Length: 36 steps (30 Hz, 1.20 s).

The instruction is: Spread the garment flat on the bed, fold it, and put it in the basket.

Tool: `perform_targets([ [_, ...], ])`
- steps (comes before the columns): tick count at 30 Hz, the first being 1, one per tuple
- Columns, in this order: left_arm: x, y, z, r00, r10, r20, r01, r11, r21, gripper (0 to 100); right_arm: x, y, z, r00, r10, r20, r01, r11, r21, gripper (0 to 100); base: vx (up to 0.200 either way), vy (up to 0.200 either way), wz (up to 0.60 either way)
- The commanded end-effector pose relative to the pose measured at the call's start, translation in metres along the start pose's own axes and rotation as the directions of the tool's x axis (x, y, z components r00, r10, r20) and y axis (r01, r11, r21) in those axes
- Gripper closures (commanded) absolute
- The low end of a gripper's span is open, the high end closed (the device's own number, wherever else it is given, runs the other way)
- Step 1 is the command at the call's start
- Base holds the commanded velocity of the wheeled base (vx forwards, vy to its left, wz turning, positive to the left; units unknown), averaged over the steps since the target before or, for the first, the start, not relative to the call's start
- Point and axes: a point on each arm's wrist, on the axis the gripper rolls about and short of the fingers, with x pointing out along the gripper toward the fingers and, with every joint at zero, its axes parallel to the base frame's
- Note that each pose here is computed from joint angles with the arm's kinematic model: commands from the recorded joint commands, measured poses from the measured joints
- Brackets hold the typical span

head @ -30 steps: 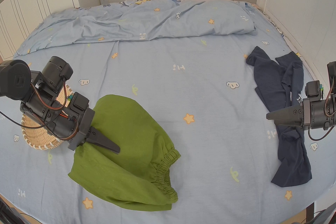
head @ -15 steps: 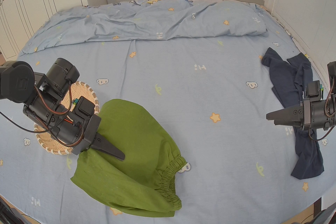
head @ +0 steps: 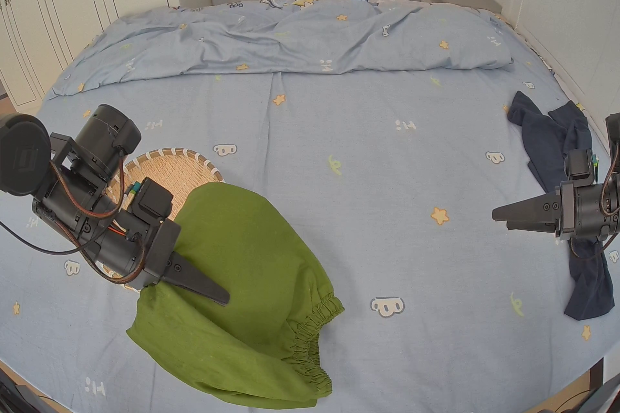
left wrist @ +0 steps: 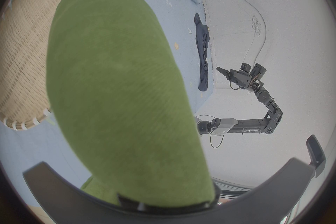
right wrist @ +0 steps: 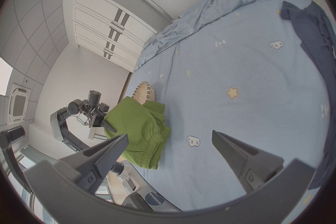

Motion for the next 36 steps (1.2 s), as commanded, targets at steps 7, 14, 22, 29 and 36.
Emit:
perform_targets([
  [7,-0.018,-0.014,-0.010,0.996,0.042,0.085,-0.049,0.995,0.088,100,-0.007,0.008,-0.001,1.000,0.011,0.019,-0.010,1.000,-0.024,0,0.000,0.000,0.00],
  [14,-0.024,-0.017,-0.005,0.984,0.108,0.140,-0.142,0.955,0.260,100,-0.005,0.014,-0.007,1.000,0.030,0.000,-0.030,0.999,-0.038,0,0.000,0.000,0.00],
  [22,-0.054,-0.040,-0.023,0.952,0.057,0.302,-0.176,0.907,0.383,100,0.004,0.023,-0.014,1.000,-0.015,-0.024,0.013,0.997,-0.072,0,0.000,0.000,0.00],
  [29,-0.069,-0.043,-0.018,0.886,0.009,0.463,-0.240,0.864,0.442,100,0.002,0.024,-0.014,1.000,-0.014,-0.014,0.013,0.997,-0.076,0,0.000,0.000,0.00],
  [36,-0.102,-0.006,0.010,0.738,0.067,0.672,-0.380,0.864,0.331,100,0.000,0.026,-0.015,1.000,-0.010,-0.004,0.009,0.996,-0.084,0,0.000,0.000,0.00],
])
